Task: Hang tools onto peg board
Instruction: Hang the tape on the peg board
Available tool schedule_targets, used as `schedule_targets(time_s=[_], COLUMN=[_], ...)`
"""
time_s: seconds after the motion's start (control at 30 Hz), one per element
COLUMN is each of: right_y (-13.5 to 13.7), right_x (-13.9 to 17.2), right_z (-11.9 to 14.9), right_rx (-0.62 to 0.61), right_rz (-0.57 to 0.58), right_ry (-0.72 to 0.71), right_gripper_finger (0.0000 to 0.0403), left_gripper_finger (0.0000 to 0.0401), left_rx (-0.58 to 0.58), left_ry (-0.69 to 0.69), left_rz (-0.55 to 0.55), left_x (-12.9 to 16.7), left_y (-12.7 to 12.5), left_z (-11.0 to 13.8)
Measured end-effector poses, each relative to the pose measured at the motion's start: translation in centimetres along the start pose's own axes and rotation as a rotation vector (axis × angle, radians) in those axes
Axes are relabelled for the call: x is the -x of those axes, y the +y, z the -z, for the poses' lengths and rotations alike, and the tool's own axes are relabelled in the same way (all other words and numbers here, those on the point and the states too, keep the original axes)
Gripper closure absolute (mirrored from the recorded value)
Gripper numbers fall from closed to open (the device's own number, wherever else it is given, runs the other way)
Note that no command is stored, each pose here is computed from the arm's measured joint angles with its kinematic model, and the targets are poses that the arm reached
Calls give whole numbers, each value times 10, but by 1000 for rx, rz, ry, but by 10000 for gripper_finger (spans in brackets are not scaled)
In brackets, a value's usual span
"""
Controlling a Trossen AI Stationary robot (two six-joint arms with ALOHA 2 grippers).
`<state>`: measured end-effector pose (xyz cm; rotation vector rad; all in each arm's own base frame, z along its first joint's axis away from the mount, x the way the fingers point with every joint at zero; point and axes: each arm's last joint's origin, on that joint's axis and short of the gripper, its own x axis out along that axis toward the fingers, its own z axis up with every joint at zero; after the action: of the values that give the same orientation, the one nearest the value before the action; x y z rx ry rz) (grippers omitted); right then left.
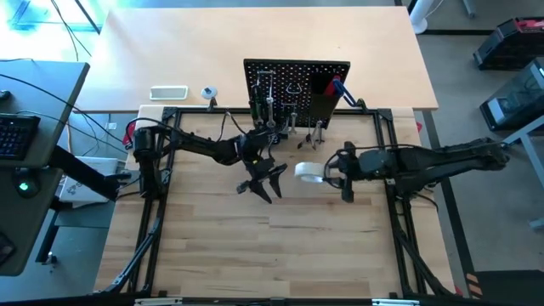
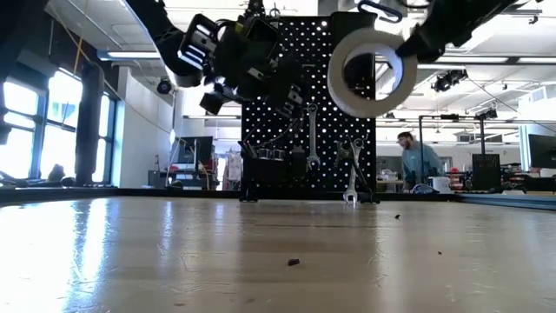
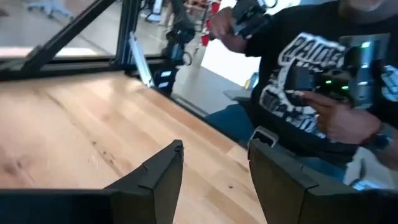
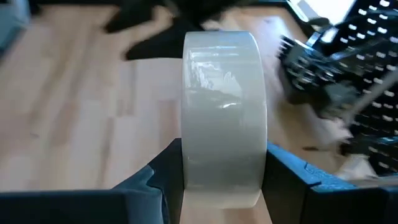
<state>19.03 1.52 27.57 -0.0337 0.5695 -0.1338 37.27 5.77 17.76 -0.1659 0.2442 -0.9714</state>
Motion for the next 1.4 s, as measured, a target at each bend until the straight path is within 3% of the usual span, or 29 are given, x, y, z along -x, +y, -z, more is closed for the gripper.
schedule_targets(time_s=[0.2,0.47,1.1,1.4], right_y=[-23,-50,-88,-103], right_x=[-16,-38,-36,-33], right_z=[4,11,14,17], right_rx=[46,47,52,42], right_rz=[99,115,219,207], right_ry=[77,168,179,172], right_gripper_finger=[245,245,246,246], left_gripper_finger=[229,229,229,229], left_rx=[30,31,30,30], left_ry=[71,133,146,146], left_rz=[-42,-81,-120,-121], left_x=[-19,-33,-34,-34], left_y=[-10,-16,-16,-16], left_z=[12,18,19,19])
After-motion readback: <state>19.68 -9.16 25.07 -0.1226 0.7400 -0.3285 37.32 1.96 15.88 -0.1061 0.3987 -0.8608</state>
